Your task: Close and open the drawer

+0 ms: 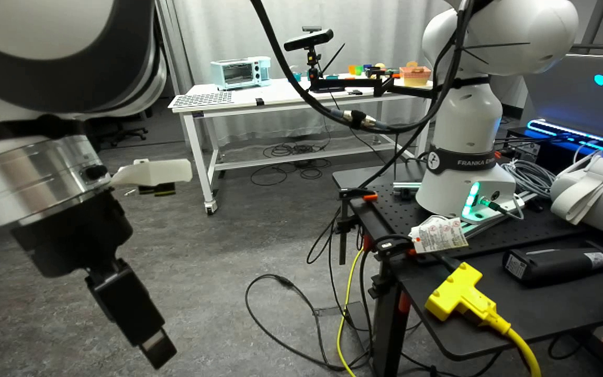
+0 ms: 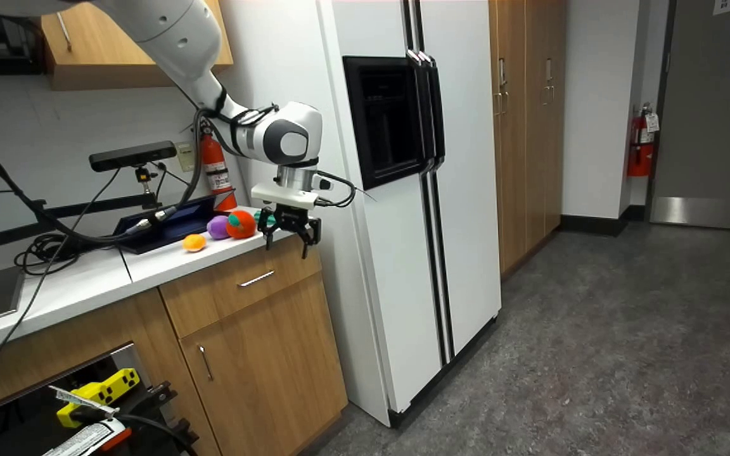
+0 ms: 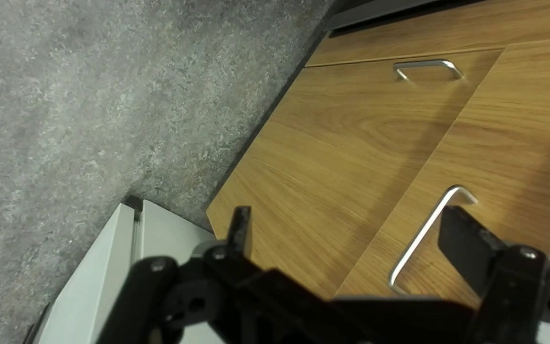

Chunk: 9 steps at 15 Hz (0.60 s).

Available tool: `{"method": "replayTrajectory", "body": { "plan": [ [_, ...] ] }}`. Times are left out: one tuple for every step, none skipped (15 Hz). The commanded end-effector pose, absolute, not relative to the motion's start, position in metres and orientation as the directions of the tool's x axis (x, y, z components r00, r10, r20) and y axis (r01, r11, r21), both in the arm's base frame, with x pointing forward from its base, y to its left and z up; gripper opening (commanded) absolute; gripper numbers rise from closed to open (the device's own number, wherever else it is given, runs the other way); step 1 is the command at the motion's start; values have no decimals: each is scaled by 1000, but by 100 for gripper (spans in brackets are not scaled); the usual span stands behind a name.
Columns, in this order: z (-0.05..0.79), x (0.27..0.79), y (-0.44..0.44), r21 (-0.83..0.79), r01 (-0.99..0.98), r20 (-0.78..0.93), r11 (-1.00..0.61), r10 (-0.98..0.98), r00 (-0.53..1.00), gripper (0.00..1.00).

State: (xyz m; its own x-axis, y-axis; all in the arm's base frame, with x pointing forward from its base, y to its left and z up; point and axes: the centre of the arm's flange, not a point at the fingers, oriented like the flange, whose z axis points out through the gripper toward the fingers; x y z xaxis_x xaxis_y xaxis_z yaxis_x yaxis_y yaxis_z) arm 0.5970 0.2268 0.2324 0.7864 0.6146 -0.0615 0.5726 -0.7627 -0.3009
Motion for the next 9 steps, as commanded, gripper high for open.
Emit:
{"method": "replayTrajectory", "body": {
  "plan": [
    [212,608,250,-319,594,-20,-738,632,774,100],
    [206,609,256,-327,595,-10,-734,632,775,100],
    [200,611,260,-334,593,0,-732,630,777,100],
    [195,612,264,-344,588,12,-732,622,783,100],
    [190,614,267,-353,582,23,-732,615,788,100],
    [185,615,271,-362,574,35,-734,605,795,100],
    [180,617,275,-372,567,46,-735,595,802,100],
    [175,618,278,-376,558,54,-740,584,810,100],
    [171,618,282,-386,551,60,-740,576,815,100]
  ]
}}
